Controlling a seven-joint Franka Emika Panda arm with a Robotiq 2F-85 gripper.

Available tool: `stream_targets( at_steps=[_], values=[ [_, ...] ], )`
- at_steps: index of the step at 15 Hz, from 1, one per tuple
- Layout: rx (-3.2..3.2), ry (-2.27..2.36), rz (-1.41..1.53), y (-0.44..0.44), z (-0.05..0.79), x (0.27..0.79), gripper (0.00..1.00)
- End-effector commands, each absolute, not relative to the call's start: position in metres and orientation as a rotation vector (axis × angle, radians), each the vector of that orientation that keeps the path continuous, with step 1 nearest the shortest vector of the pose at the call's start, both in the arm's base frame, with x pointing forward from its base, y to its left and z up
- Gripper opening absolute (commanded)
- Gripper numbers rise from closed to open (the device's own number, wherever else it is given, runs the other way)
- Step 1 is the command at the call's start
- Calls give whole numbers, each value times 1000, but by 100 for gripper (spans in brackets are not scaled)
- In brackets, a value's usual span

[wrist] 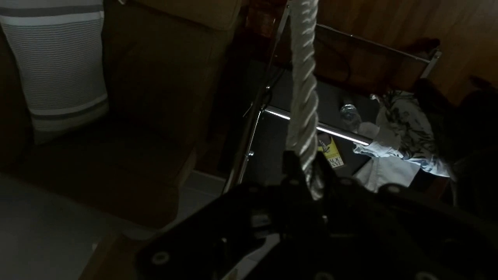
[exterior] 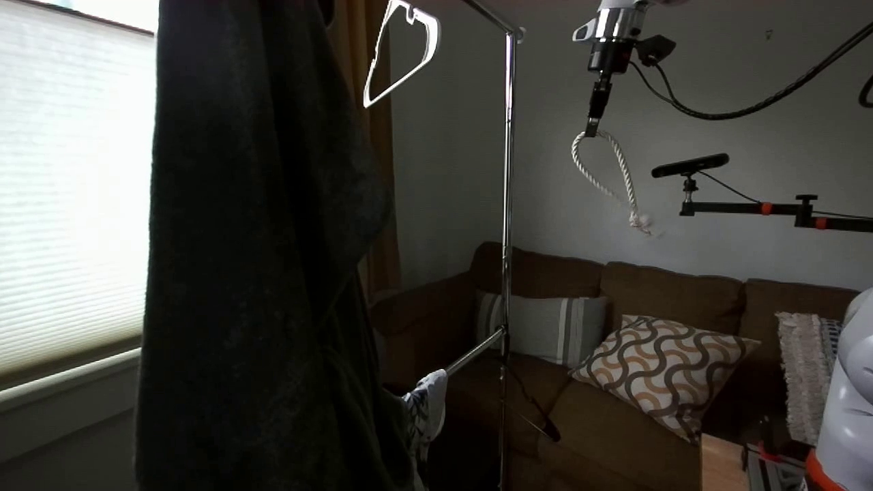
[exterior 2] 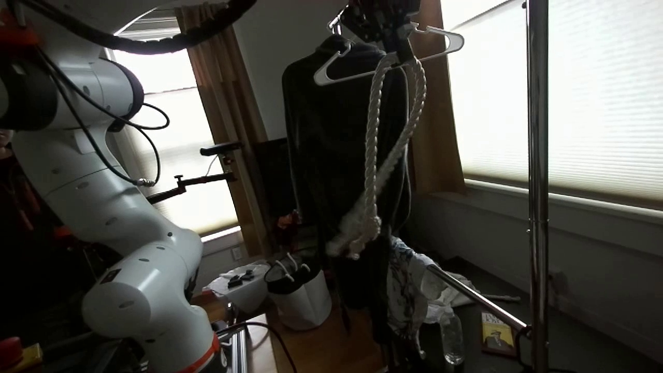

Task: Put the white cord on the bottom rail of the stand.

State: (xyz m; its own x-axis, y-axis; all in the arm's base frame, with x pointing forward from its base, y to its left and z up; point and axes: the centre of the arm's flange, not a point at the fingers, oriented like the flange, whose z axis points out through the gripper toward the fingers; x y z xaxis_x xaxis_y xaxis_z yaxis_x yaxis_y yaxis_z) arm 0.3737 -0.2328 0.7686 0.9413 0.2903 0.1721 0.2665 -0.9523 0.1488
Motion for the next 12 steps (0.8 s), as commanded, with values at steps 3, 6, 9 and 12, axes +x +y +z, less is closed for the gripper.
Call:
stream_targets(
  at_steps=[3, 6, 9, 12],
  values=[
    [2987, 426, 351, -213, 762, 383, 3],
    [3037, 491, 423, -160, 741, 404, 3],
    [3079, 551, 314, -120, 705, 426, 3],
    [3147, 497, 217, -100, 655, 455, 3]
  ],
)
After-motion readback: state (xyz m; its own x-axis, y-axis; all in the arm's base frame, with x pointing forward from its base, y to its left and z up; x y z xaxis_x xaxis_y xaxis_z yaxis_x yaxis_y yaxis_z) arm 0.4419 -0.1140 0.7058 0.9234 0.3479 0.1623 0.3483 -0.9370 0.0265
